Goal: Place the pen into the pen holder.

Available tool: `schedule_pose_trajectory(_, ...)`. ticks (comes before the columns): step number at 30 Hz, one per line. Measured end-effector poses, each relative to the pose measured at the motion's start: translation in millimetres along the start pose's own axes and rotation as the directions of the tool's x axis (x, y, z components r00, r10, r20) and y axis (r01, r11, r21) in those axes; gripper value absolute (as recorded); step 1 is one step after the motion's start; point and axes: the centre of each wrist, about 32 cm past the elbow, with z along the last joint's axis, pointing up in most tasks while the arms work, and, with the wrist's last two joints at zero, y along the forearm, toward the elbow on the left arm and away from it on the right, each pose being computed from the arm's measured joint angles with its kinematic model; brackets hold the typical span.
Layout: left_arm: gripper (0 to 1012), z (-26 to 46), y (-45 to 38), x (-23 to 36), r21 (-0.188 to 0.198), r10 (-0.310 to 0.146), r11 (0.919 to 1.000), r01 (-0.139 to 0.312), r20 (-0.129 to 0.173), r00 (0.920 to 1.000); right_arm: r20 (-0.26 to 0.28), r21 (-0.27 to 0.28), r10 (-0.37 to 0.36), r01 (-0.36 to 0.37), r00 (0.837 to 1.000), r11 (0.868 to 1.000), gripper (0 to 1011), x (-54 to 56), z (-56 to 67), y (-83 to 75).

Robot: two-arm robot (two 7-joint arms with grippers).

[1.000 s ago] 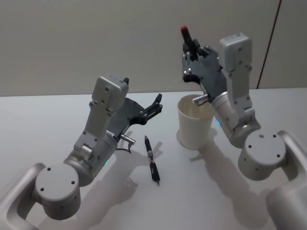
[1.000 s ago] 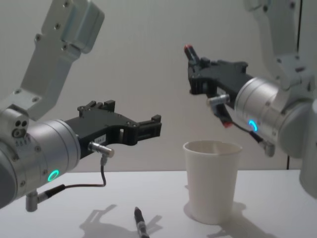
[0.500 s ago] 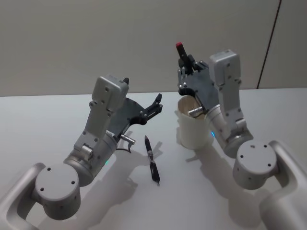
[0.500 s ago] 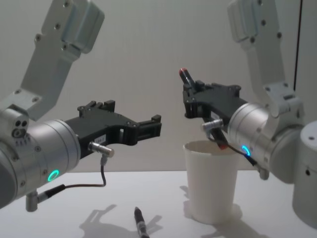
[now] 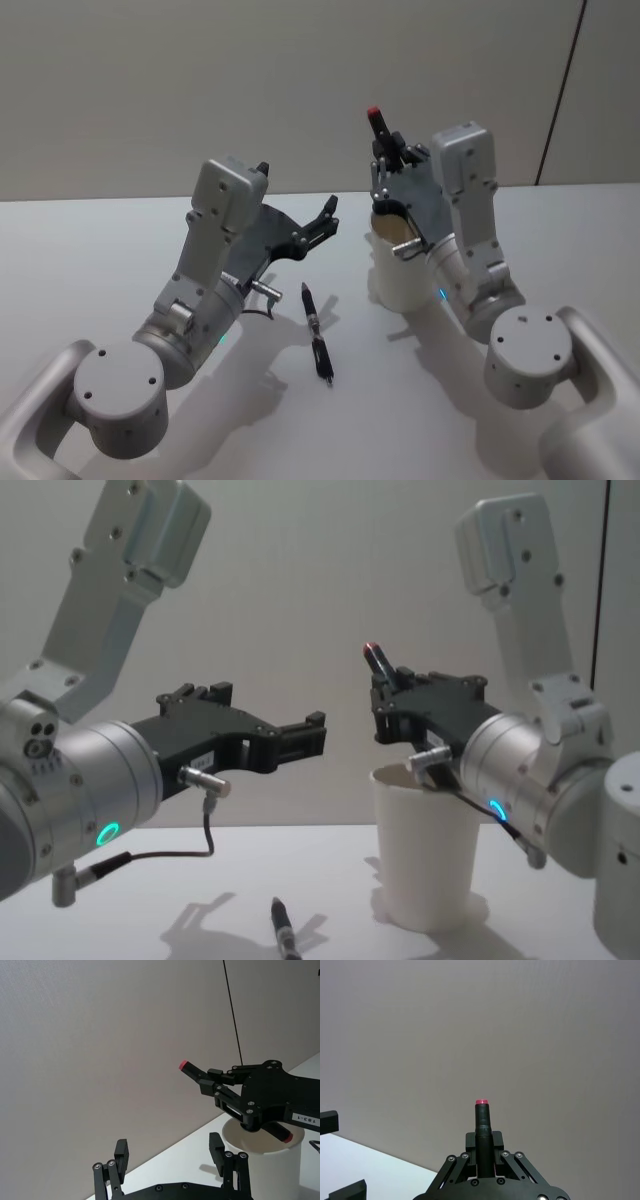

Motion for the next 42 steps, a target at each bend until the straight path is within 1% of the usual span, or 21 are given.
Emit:
schedule_pose_trajectory(8, 1001, 0.0, 0.0, 0.0, 0.0, 0.0, 1.0, 0.0, 0.0, 1.0, 0.001, -0.016, -0.001, 0.001, 1.0, 1.0, 178, 0.0, -1.5, -4.8)
schedule_pose_trajectory(18, 1001, 0.0, 0.0, 0.0, 0.0, 0.0, 1.0, 0.0, 0.0, 1.0, 0.003, -0.035, -0.007, 0.007, 1.0, 0.999, 178, 3.0, -2.4, -11.8)
schedule_pose_trajectory(31, 1001, 0.0, 0.0, 0.0, 0.0, 0.0, 1.0, 0.0, 0.0, 1.0, 0.003, -0.042, -0.012, 0.012, 1.0, 0.999, 177, 4.4, -2.7, -15.4)
schedule_pose_trajectory(34, 1001, 0.0, 0.0, 0.0, 0.0, 0.0, 1.0, 0.0, 0.0, 1.0, 0.003, -0.043, -0.013, 0.013, 1.0, 0.999, 242, 4.7, -2.6, -16.0)
schedule_pose_trajectory(35, 1001, 0.0, 0.0, 0.0, 0.0, 0.0, 1.0, 0.0, 0.0, 1.0, 0.003, -0.043, -0.013, 0.013, 1.0, 0.999, 242, 4.7, -2.6, -16.0)
schedule_pose_trajectory(36, 1001, 0.0, 0.0, 0.0, 0.0, 0.0, 1.0, 0.0, 0.0, 1.0, 0.003, -0.044, -0.013, 0.013, 1.0, 0.999, 292, 4.8, -2.8, -16.2)
schedule_pose_trajectory(38, 1001, 0.0, 0.0, 0.0, 0.0, 0.0, 1.0, 0.0, 0.0, 1.0, 0.003, -0.044, -0.014, 0.014, 1.0, 0.999, 335, 4.9, -2.8, -16.4)
schedule_pose_trajectory(40, 1001, 0.0, 0.0, 0.0, 0.0, 0.0, 1.0, 0.0, 0.0, 1.0, 0.003, -0.044, -0.014, 0.014, 1.0, 0.999, 416, 5.0, -2.8, -16.5)
schedule_pose_trajectory(41, 1001, 0.0, 0.0, 0.0, 0.0, 0.0, 1.0, 0.0, 0.0, 1.0, 0.003, -0.045, -0.014, 0.014, 1.0, 0.999, 431, 5.0, -2.8, -16.6)
schedule_pose_trajectory(42, 1001, 0.0, 0.0, 0.0, 0.0, 0.0, 1.0, 0.0, 0.0, 1.0, 0.002, -0.045, -0.014, 0.014, 1.0, 0.999, 486, 5.1, -2.7, -16.7)
